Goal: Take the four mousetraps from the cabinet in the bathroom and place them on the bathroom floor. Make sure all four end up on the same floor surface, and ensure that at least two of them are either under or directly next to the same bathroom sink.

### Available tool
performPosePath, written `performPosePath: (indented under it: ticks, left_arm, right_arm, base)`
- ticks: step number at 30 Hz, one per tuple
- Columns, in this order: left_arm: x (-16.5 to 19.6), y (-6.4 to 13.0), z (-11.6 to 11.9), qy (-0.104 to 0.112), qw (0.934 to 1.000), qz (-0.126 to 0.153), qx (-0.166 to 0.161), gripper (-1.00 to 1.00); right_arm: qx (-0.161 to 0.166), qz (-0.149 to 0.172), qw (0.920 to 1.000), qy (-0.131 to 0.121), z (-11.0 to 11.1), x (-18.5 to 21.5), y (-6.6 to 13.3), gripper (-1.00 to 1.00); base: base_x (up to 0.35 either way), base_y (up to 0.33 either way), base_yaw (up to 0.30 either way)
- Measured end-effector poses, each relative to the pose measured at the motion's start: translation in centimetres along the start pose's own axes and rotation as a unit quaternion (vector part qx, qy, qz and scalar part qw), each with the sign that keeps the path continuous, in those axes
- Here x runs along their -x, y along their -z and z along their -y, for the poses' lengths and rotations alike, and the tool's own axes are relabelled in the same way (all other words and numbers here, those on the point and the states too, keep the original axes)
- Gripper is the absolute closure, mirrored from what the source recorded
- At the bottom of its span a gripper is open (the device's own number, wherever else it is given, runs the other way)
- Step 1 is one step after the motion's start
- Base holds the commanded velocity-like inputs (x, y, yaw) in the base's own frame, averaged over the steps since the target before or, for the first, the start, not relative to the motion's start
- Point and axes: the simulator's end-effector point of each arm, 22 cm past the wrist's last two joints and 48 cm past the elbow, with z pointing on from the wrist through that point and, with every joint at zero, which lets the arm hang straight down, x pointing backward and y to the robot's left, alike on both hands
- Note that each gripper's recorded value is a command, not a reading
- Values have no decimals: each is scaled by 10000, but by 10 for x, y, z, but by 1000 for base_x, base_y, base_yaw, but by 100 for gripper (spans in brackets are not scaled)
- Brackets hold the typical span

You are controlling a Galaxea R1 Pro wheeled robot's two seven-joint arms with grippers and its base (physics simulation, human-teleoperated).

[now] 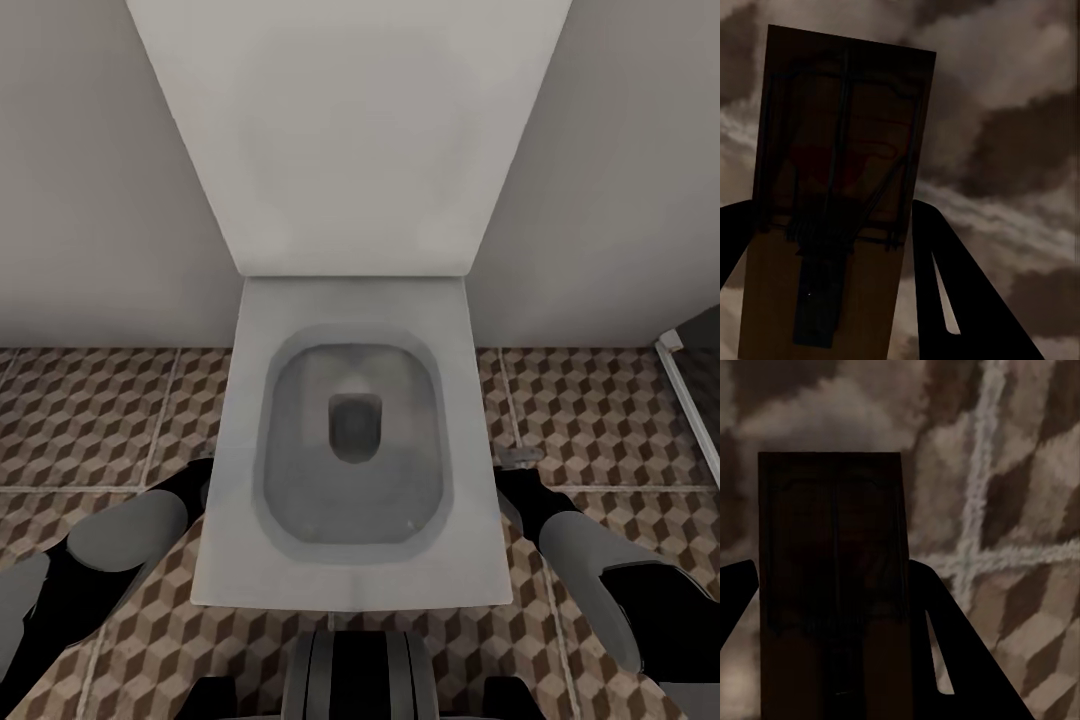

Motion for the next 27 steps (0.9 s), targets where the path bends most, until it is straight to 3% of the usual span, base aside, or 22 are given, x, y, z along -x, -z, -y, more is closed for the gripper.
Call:
performPosePath:
  ticks: [2, 3, 4, 27]
  left_arm:
    - [0, 0, 1, 0, 10000, 2, -4, 100]
    - [0, 0, 1, -1, 10000, 1, -4, 100]
    - [0, 0, 1, -2, 10000, -3, -4, 100]
    - [0, 0, 1, -1, 10000, 1, -4, 100]
  right_arm:
    - [-1, 0, 10000, 2, 0, 0, 0, 100]
    - [0, 0, 10000, -1, 0, 0, 0, -100]
    - [64, -42, 9999, -128, -3, -3, -1, -100]
    - [18, -64, 9998, -176, 5, -5, -3, -100]
  base:
    - [0, 0, 0]
    - [0, 0, 0]
    - [0, 0, 0]
    - [0, 0, 0]
